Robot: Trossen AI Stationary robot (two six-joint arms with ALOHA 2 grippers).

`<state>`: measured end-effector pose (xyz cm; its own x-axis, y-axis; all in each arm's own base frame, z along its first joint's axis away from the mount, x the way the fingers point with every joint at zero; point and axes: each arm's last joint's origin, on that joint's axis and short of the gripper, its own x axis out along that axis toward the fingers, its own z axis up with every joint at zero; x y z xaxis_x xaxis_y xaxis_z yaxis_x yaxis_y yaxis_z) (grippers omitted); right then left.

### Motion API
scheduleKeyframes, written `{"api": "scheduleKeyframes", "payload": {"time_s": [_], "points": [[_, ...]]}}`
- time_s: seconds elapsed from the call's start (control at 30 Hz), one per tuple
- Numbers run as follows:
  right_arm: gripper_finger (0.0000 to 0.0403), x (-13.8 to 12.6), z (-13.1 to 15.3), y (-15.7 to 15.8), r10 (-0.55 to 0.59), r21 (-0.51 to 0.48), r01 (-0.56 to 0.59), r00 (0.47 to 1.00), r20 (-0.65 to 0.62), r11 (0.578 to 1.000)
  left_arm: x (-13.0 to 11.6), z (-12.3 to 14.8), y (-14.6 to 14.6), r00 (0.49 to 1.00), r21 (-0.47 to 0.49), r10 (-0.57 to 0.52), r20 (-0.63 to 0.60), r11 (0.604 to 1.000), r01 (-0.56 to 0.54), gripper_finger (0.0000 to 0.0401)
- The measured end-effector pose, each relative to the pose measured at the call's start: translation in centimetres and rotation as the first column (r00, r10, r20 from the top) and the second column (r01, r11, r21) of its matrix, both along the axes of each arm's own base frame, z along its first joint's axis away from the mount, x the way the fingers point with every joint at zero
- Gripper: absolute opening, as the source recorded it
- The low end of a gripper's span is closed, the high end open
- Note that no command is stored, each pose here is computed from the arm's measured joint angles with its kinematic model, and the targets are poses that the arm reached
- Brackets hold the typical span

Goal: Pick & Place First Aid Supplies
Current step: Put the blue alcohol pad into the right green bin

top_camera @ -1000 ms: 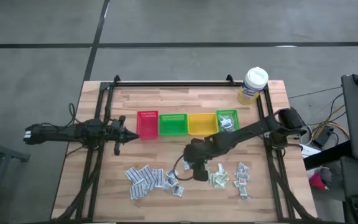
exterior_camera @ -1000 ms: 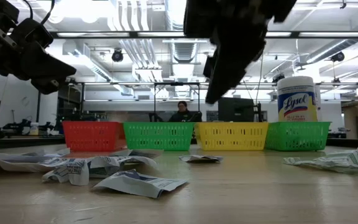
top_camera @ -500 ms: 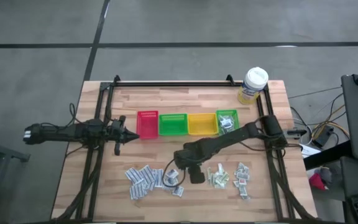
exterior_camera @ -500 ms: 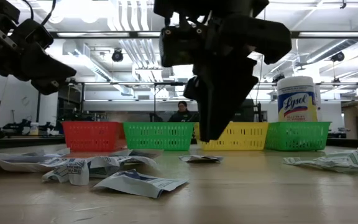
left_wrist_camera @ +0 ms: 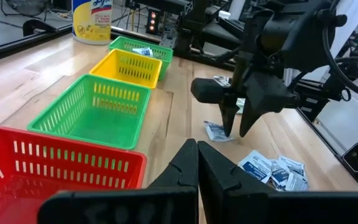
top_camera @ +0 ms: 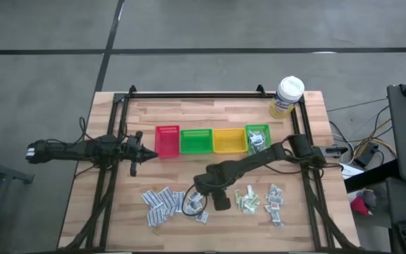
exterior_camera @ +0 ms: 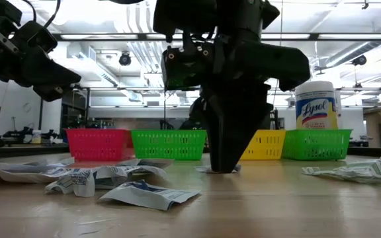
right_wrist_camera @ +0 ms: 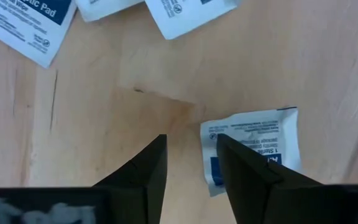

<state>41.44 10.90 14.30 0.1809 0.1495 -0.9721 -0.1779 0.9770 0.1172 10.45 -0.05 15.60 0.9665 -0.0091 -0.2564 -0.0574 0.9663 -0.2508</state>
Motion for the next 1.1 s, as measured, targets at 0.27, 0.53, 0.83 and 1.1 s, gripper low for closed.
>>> {"api": "scheduleKeyframes", "payload": {"time_s": [0.27, 0.53, 0.83, 1.1], "points": [[0.0121, 0.0, -0.2, -0.1, -0.034, -0.017, 0.034, 0.999, -0.003, 0.999, 0.0, 0.0, 0.0, 1.0, 0.004, -0.001, -0.004, 1.0, 0.001, 0.0], [0.0085, 0.3, -1.7, 0.0, -0.085, -0.023, 0.084, 0.996, -0.036, 0.996, 0.0, 0.0, 0.0, 1.0, 0.003, -0.001, -0.006, 1.0, 0.001, 0.0], [0.0042, 0.3, -2.0, -0.1, -0.106, -0.052, 0.104, 0.994, -0.03, 0.993, 0.0, -0.1, 0.0, 1.0, 0.004, 0.0, -0.008, 1.0, 0.0, 0.0], [0.0016, 0.5, -1.7, 0.1, -0.1, -0.061, 0.099, 0.995, -0.02, 0.993, 0.0, -0.1, 0.0, 1.0, 0.003, 0.0, -0.009, 1.0, 0.0, 0.0]]}}
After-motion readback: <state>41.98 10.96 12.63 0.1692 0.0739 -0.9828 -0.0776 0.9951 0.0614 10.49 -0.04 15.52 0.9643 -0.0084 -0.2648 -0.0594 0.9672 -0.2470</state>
